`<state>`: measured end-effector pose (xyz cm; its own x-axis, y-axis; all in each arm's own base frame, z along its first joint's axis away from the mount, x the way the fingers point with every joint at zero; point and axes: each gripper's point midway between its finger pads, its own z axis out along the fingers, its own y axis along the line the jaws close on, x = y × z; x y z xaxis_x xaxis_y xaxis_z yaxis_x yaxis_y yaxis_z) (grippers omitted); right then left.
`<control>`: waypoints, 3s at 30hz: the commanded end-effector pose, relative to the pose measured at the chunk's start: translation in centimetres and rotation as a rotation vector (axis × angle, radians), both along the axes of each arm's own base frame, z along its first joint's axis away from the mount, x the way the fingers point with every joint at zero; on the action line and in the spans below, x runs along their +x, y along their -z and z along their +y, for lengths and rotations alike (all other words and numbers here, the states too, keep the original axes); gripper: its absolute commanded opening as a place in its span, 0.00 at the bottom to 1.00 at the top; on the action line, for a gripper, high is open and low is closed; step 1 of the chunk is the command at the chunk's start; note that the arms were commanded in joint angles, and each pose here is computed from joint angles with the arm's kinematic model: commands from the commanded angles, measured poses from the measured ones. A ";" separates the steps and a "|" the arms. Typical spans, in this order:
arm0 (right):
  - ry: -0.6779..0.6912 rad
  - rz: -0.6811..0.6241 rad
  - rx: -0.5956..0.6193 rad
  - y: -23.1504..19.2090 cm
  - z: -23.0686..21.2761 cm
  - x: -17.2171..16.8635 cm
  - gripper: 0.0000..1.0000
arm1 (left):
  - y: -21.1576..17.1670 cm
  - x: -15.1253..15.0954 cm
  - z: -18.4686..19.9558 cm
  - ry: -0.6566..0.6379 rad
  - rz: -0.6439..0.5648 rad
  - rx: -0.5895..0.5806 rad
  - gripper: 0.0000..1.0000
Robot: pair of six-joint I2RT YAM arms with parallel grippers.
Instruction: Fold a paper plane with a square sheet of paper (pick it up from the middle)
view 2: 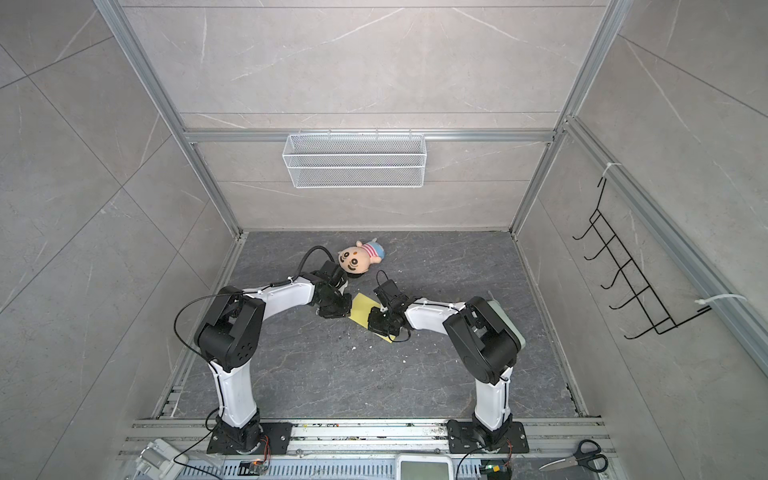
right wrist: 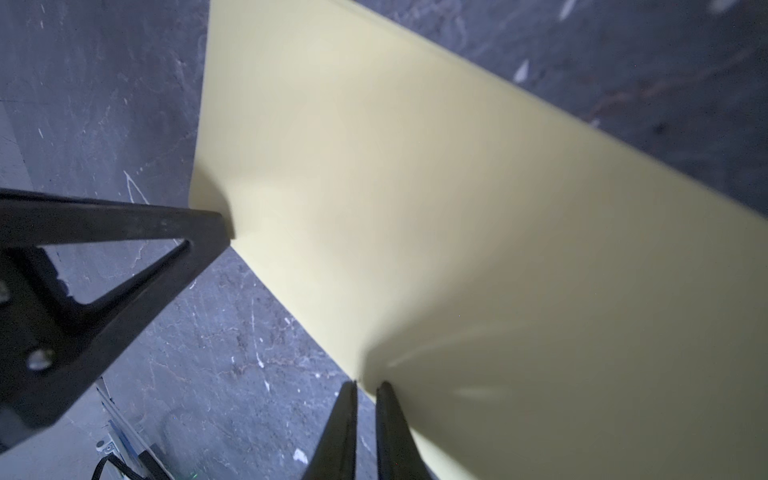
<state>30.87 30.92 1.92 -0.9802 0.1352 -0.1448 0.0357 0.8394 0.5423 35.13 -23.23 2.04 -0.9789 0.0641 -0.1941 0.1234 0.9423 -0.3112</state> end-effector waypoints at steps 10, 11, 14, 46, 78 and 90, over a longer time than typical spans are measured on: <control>0.003 0.083 -0.104 3.2 -1.8 -1.5 0.15 | 1.9 0.7 5.2 -0.026 0.019 0.179 0.13; 0.002 0.080 -0.102 3.1 -1.7 -1.5 0.15 | 1.8 0.8 5.6 -0.030 0.017 0.192 0.13; 0.001 0.046 -0.078 2.2 -1.4 -1.0 0.15 | 0.8 1.6 6.0 -0.051 -0.012 0.189 0.12; -0.074 -0.088 -0.207 -0.3 -8.6 5.4 0.67 | -2.3 -2.6 -2.0 -0.361 0.065 -0.291 0.50; -0.033 -0.057 0.185 -3.1 -4.5 -1.6 0.61 | -3.8 1.1 -0.5 -0.264 0.022 -0.259 0.43; -0.038 -0.054 0.250 -3.0 -3.9 -1.8 0.76 | -3.1 -1.1 -3.5 -0.233 0.082 -0.317 0.24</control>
<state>29.18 26.79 4.80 -0.9772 0.1305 -0.1675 -0.0290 0.6993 0.7142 33.90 -26.40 5.36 -0.9710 -0.2097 -0.1143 -0.1066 0.8090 -0.5781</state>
